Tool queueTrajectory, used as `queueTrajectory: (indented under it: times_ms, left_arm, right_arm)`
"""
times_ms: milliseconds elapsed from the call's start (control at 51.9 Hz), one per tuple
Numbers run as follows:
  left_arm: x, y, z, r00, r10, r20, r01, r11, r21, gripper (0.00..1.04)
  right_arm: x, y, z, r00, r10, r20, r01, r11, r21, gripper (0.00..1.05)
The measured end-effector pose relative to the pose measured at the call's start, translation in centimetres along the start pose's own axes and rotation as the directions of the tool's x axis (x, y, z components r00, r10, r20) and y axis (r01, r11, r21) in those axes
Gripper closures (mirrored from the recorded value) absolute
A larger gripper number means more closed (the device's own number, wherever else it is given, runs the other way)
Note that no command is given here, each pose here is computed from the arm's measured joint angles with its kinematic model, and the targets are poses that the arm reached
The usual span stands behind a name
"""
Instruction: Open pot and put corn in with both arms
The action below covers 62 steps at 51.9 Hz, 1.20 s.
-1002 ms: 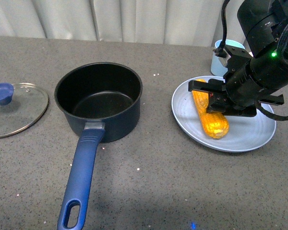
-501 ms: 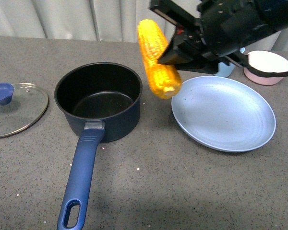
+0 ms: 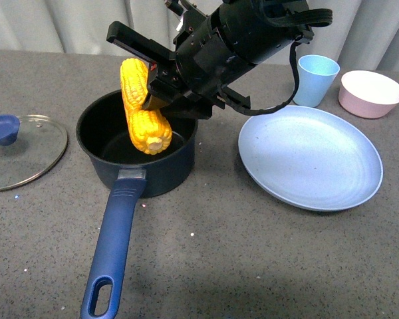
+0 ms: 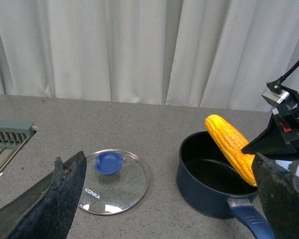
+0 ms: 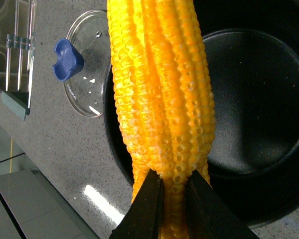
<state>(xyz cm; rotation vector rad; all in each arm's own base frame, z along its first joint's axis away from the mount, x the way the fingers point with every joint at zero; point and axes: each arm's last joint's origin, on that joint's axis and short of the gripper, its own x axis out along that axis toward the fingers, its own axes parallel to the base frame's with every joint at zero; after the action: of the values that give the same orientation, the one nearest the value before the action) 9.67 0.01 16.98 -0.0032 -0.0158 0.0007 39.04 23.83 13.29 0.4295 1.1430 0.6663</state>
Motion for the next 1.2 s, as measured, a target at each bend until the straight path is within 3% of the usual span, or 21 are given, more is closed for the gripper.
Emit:
queueTrajectory:
  times_ms: [116,193,501,617,790,964,1195]
  left_arm:
    - [0.0,0.0,0.0,1.0,0.0,0.0,0.0,1.0,0.0,0.06]
    - [0.0,0.0,0.0,1.0,0.0,0.0,0.0,1.0,0.0,0.06]
    - [0.0,0.0,0.0,1.0,0.0,0.0,0.0,1.0,0.0,0.06]
    - [0.0,0.0,0.0,1.0,0.0,0.0,0.0,1.0,0.0,0.06]
    - [0.0,0.0,0.0,1.0,0.0,0.0,0.0,1.0,0.0,0.06]
    - [0.0,0.0,0.0,1.0,0.0,0.0,0.0,1.0,0.0,0.06]
    - [0.0,0.0,0.0,1.0,0.0,0.0,0.0,1.0,0.0,0.06]
  right_arm:
    - [0.4,0.0,0.3,1.0,0.016,-0.009,-0.016,1.0,0.002,0.97]
    - [0.4,0.1,0.5,1.0,0.015,-0.009,-0.015,1.0,0.006,0.79]
    - [0.3,-0.2,0.6,1.0,0.0,0.007,0.0,1.0,0.006,0.31]
    - [0.3,-0.9,0.2,0.999,-0.035,0.035,0.035,0.999,0.001,0.07]
    - [-2.9,-1.3,-0.6,0.955,-0.167,0.246,0.186,0.981,-0.058,0.09]
    - [-7.5,-2.4,-2.6,0.85,-0.309,0.425,0.358,0.933,-0.038,0.09]
    - [-11.9,-5.4,-8.6,0.702,-0.464,0.54,0.532,0.846,0.036,0.09]
